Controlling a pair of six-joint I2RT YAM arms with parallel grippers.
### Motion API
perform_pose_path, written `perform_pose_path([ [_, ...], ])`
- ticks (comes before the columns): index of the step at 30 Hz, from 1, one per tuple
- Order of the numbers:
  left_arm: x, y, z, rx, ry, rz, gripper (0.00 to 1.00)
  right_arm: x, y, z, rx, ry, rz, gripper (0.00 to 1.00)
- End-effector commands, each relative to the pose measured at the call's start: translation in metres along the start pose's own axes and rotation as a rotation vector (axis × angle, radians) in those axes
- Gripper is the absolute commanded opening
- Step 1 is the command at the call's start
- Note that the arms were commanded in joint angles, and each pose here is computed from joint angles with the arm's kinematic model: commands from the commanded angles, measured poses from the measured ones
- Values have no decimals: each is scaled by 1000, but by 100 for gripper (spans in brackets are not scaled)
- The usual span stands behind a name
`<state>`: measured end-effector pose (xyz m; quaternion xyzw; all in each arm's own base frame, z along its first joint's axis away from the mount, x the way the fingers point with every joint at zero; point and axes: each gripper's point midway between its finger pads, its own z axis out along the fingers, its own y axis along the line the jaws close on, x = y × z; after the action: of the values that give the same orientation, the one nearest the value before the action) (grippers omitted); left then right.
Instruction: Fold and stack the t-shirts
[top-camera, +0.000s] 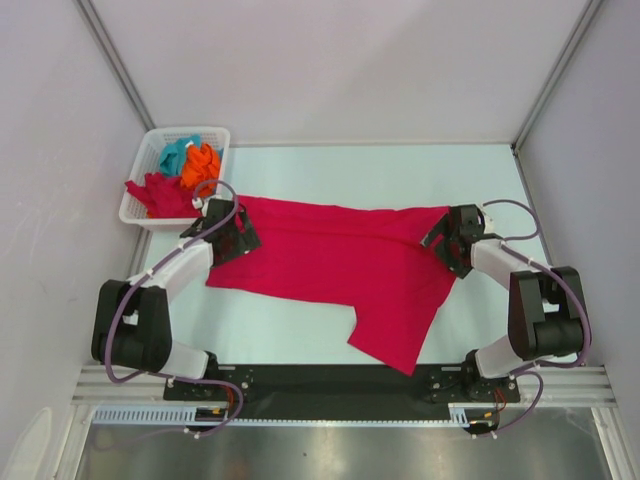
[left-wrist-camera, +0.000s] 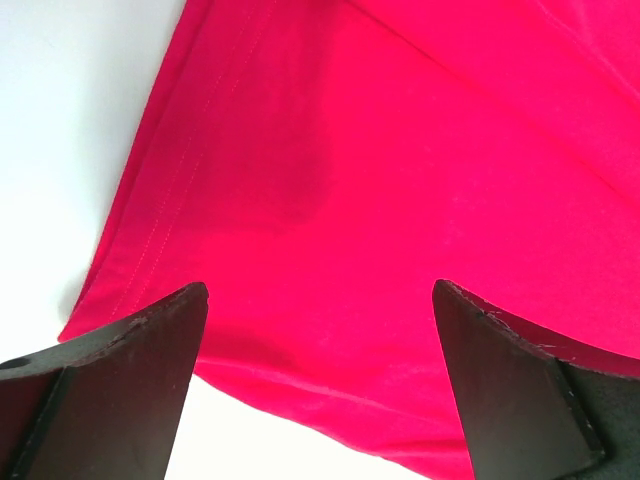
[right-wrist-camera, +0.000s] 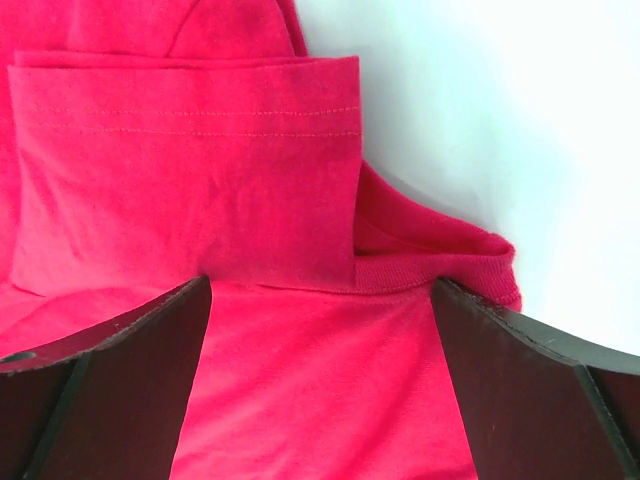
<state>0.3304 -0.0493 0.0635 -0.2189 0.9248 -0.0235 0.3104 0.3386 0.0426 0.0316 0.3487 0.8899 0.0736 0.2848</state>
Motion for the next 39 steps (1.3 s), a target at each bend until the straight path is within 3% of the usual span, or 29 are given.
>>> perform_pose_path([
  [1,-10,-5,-8,23,-49,-43,100,0,-42,-1,164,-23,-120,100],
  [15,-3,12,-11,-34,-68,-89,100,-49,-85,11,237,-50,-107,98],
  [21,4,7,-10,7,-49,-83,100,-80,-93,20,167,-59,-36,97],
  [32,18,-15,-18,68,-54,-21,100,-120,-59,37,55,-95,-72,95],
  [36,-7,-23,-24,70,-123,-2,100,-139,-23,8,-26,-116,-125,96],
  [39,-40,-50,-32,143,-180,33,100,-158,13,-35,-108,-160,-182,97],
])
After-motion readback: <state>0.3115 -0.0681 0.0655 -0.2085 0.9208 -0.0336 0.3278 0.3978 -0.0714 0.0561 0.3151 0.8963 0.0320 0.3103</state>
